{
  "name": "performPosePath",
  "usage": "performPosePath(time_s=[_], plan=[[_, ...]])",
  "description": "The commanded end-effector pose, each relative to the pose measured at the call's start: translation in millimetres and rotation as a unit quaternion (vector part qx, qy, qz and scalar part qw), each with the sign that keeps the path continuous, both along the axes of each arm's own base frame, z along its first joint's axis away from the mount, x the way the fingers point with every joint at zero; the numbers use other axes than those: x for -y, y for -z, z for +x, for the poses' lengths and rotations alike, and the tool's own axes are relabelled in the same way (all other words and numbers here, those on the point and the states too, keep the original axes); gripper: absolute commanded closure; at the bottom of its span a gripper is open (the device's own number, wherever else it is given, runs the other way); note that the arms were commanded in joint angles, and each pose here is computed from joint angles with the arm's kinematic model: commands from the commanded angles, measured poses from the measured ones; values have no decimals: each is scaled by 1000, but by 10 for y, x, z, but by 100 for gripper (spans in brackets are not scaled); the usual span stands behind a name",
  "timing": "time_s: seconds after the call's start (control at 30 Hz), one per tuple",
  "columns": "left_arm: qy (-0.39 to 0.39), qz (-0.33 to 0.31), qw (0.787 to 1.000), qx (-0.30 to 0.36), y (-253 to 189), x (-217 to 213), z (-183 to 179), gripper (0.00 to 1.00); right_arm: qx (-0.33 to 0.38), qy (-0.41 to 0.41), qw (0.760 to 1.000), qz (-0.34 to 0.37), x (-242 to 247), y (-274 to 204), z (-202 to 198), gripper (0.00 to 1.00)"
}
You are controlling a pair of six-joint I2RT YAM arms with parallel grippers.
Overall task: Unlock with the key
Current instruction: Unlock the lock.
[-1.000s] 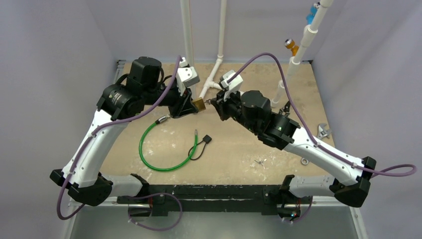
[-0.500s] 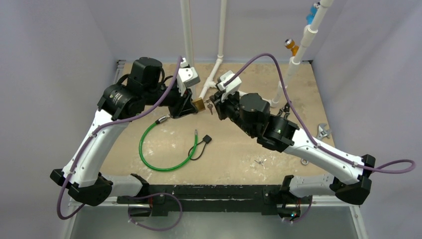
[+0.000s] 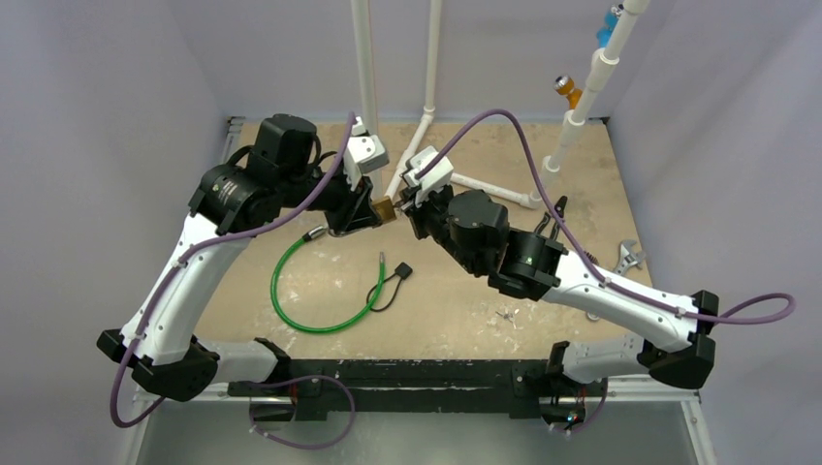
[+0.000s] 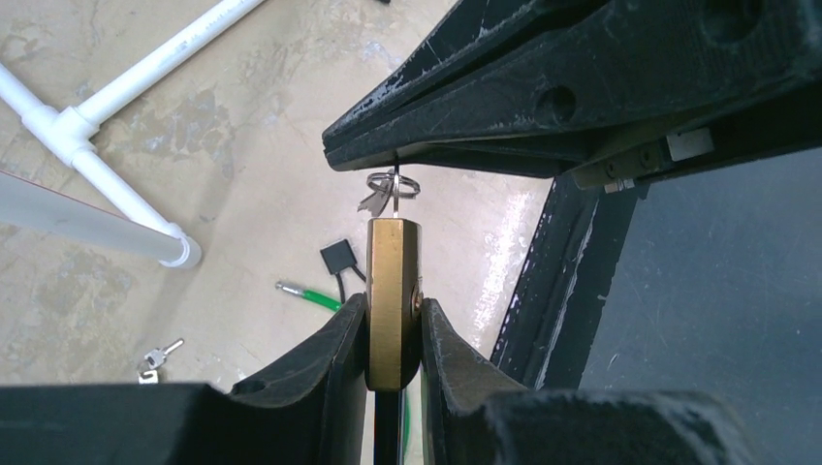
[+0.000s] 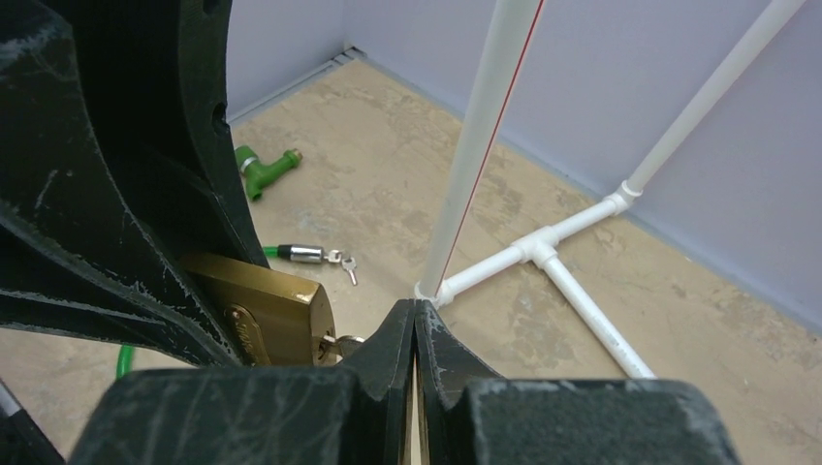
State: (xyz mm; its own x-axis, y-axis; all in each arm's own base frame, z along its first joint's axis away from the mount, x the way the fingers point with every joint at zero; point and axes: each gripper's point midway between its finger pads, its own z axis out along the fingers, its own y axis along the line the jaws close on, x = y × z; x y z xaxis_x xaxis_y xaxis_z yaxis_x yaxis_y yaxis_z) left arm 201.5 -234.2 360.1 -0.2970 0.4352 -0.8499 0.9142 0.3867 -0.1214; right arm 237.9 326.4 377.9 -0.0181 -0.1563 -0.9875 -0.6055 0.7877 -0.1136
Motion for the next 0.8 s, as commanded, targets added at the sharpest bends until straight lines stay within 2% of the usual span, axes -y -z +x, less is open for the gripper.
performPosePath(time_s=[0.0, 0.17, 0.3, 0.4, 0.53, 0.6, 0.67, 0.77], plan=[[-6, -70, 995, 67, -488, 143, 135, 100, -25, -63, 994, 87, -363, -203, -250, 100], [-12, -77, 995, 63, -514, 183, 188, 100, -47, -111, 986, 112, -631, -216, -385, 100], [10, -74, 994, 81, -547, 156, 129, 100, -48, -97, 990, 95, -502, -164, -361, 100], [53, -71, 992, 88, -534, 145, -21, 100, -24, -84, 992, 90, -177, -299, -255, 89], [111, -77, 986, 102, -543, 125, -249, 100, -11, -100, 988, 120, 301, -508, -131, 61], [133, -80, 983, 102, -549, 120, -340, 100, 0, -135, 983, 126, 406, -560, -219, 51], [150, -82, 980, 98, -547, 112, -421, 100, 12, -171, 977, 125, 458, -605, -340, 44], [166, -82, 978, 99, -539, 101, -486, 100, 10, -212, 970, 115, 461, -610, -464, 43]])
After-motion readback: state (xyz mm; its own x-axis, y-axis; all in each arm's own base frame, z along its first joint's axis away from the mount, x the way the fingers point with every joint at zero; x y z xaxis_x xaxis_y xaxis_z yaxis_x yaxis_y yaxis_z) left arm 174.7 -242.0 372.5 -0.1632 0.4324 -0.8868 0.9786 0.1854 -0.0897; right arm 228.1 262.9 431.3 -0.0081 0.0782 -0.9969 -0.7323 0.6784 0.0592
